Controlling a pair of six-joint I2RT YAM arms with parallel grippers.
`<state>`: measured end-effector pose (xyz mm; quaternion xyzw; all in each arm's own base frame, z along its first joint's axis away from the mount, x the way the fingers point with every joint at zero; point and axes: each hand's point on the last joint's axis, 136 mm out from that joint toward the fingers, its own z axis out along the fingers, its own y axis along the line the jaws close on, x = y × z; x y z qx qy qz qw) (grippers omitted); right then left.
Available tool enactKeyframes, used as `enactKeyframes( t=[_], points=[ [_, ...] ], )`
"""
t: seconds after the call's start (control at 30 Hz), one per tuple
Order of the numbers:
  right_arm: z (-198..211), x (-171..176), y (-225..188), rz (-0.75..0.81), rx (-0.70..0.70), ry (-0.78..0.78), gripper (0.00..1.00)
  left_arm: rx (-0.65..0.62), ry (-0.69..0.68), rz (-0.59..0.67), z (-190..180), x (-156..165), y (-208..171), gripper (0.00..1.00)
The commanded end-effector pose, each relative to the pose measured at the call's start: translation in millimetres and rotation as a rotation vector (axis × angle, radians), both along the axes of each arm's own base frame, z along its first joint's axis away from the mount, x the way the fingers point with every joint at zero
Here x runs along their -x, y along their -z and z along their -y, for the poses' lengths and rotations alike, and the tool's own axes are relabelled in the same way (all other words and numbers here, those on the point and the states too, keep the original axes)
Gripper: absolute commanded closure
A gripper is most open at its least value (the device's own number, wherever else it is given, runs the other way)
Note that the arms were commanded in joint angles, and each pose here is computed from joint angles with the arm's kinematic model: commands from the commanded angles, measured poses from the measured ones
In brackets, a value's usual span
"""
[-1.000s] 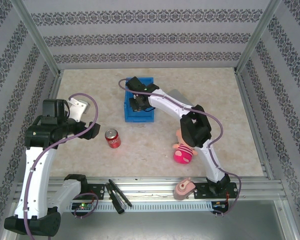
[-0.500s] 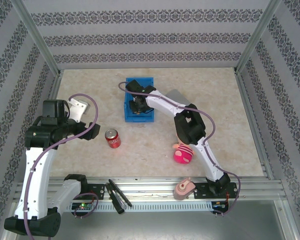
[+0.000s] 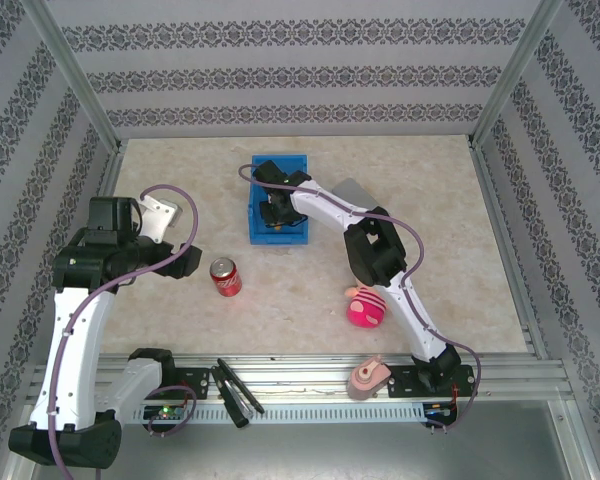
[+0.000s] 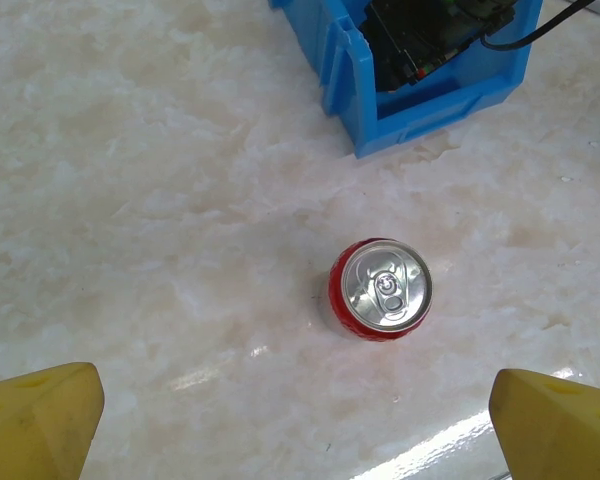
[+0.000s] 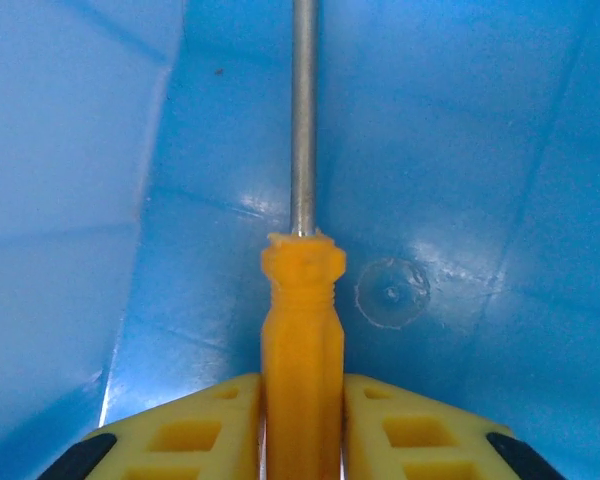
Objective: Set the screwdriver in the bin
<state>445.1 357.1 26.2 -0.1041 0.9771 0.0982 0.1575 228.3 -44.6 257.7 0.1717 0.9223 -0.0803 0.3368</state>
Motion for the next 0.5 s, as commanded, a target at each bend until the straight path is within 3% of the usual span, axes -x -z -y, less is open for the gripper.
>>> enactKeyframes(
  t=[0.0,0.47],
  points=[
    [1.6,-0.7,-0.3,-0.01,0.007,-0.007,0.72,0.012,0.026,-0.032,5.1,5.3,-1.3,0.01],
    [5.3,-10.3,-39.7,0.067,0.021,-0.025,0.64,0.003,0.012,0.012,2.5,3.2,-7.5,0.01]
  ],
)
